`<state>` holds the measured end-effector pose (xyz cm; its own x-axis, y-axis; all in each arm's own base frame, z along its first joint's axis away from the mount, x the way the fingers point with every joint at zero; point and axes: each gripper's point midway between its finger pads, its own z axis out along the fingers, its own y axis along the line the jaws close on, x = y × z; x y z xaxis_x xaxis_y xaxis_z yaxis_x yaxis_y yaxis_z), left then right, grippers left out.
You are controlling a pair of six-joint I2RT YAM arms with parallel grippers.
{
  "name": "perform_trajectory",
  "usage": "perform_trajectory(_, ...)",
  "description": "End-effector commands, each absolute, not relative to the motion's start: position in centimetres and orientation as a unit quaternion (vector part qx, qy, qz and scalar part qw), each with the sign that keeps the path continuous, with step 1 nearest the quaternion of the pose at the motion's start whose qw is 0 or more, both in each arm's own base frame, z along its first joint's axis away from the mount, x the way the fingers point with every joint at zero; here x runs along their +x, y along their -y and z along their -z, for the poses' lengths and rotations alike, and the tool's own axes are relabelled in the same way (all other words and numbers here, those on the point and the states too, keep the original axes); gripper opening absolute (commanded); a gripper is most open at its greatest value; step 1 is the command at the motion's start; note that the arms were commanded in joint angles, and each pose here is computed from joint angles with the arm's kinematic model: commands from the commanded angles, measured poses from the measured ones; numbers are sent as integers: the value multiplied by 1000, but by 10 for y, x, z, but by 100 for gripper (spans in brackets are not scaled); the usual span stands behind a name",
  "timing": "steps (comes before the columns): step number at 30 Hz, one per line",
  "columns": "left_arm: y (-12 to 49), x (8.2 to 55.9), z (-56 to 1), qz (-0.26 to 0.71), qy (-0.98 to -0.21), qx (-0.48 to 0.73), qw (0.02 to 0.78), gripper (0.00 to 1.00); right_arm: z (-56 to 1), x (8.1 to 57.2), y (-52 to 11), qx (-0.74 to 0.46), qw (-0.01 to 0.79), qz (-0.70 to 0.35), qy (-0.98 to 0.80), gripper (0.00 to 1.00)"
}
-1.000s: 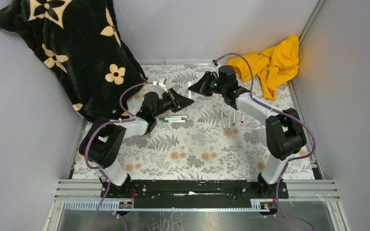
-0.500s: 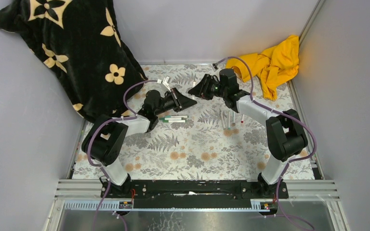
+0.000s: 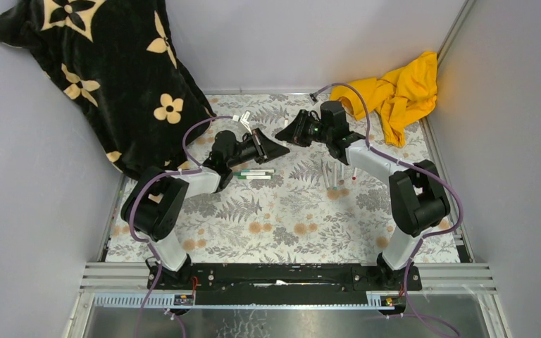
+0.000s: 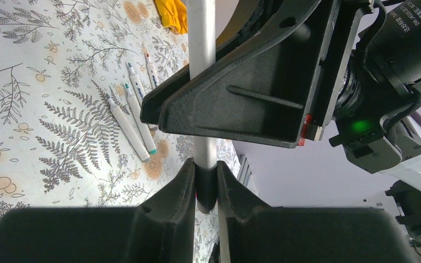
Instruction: Open the pen caps
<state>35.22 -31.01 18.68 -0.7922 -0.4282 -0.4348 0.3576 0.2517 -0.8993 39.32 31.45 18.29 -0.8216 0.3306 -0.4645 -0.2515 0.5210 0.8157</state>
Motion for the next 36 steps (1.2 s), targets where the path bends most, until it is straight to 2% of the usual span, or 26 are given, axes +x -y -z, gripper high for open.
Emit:
perform_trajectory(1, 314, 351, -201, 617, -710, -1, 339, 0, -212, 398, -308, 6, 347, -478, -807, 0)
perform_trajectory(18, 291, 324, -160, 572, -743, -32, 346, 0, -218, 451, -274, 41, 381, -493, -782, 0)
perform_trajectory(36, 320, 288, -123, 567, -766, -4, 303, 0, -236, 484, -286, 27, 399, -505, -765, 0)
